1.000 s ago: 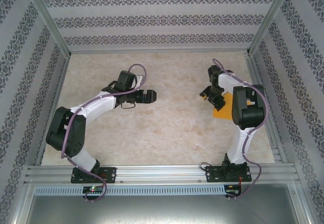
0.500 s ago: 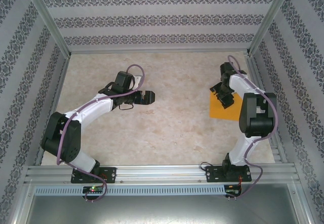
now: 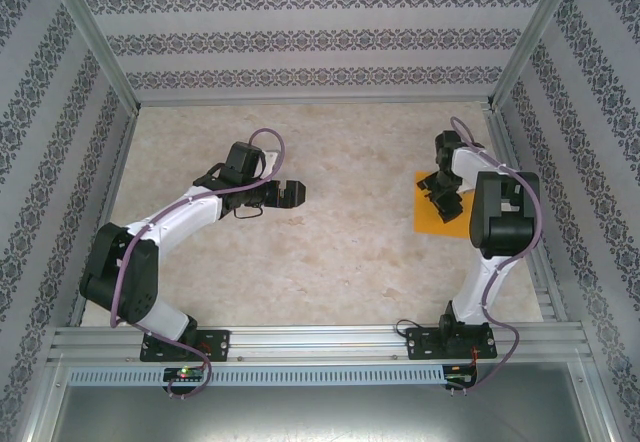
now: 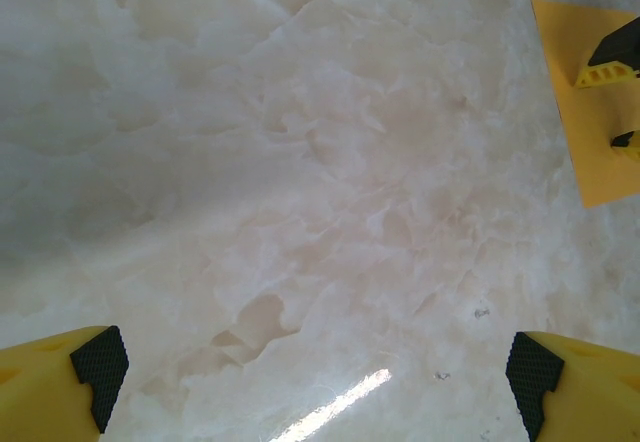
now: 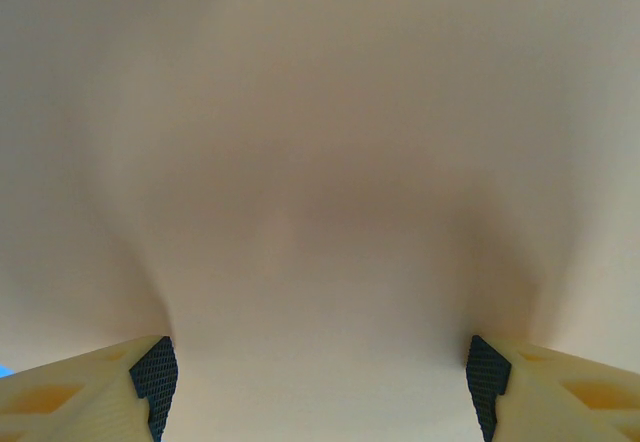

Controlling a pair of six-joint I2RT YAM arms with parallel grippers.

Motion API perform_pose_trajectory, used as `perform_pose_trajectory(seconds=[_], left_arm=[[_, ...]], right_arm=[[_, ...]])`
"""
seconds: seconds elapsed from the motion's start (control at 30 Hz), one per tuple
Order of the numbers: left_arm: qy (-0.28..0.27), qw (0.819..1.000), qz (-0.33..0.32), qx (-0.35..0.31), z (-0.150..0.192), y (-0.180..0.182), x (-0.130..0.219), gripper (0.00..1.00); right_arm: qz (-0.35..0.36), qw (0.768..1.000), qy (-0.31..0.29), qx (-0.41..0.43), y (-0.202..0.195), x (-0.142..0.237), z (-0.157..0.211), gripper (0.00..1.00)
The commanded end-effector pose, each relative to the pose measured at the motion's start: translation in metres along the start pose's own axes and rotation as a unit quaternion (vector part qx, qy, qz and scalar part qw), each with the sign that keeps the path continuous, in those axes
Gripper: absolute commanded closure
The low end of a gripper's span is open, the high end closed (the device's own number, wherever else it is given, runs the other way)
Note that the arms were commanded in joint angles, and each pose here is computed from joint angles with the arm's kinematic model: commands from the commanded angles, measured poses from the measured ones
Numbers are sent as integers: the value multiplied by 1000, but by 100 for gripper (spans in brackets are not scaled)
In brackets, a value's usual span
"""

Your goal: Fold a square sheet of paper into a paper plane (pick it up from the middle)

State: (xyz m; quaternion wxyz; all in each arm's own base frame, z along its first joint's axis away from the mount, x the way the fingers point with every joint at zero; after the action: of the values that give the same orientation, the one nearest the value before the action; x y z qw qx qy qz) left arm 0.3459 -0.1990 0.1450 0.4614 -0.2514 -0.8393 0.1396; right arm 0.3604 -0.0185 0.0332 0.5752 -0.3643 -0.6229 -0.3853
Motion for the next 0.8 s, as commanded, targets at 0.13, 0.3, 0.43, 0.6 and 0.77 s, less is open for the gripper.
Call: perform_pose_trajectory(seconds=[0.13, 0.3, 0.43, 0.6, 0.77], left_arm=[[12, 1000, -6, -11, 12, -1, 10, 0], [13, 1000, -10, -11, 15, 1, 11, 0], [8, 1000, -12, -13, 18, 2, 14, 0], [9, 1000, -21, -17, 23, 7, 20, 0], [8, 999, -32, -9, 27, 15, 28, 0]], right_arm=[[15, 1000, 15, 18, 6, -7, 26, 22], [21, 999, 24, 41, 16, -7, 48, 22], [15, 998, 29, 62, 28, -8, 72, 22], [15, 995, 41, 84, 36, -17, 106, 22], [20, 992, 48, 111, 43, -19, 150, 22]])
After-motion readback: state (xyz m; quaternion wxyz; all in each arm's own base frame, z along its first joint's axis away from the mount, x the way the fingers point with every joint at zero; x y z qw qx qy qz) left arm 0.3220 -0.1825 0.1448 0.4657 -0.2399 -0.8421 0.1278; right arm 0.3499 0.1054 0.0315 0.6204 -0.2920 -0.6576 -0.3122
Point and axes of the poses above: each hand's point on the last joint's axis, 136 mm out from that joint toward the fingers, its own x axis back along the fingers, its own y axis along the line the jaws close on, z = x × y, the point moved 2 cm from there along x, back along the fingers, and after that the axes turned 1 degree about x, right-handed, at the moved point
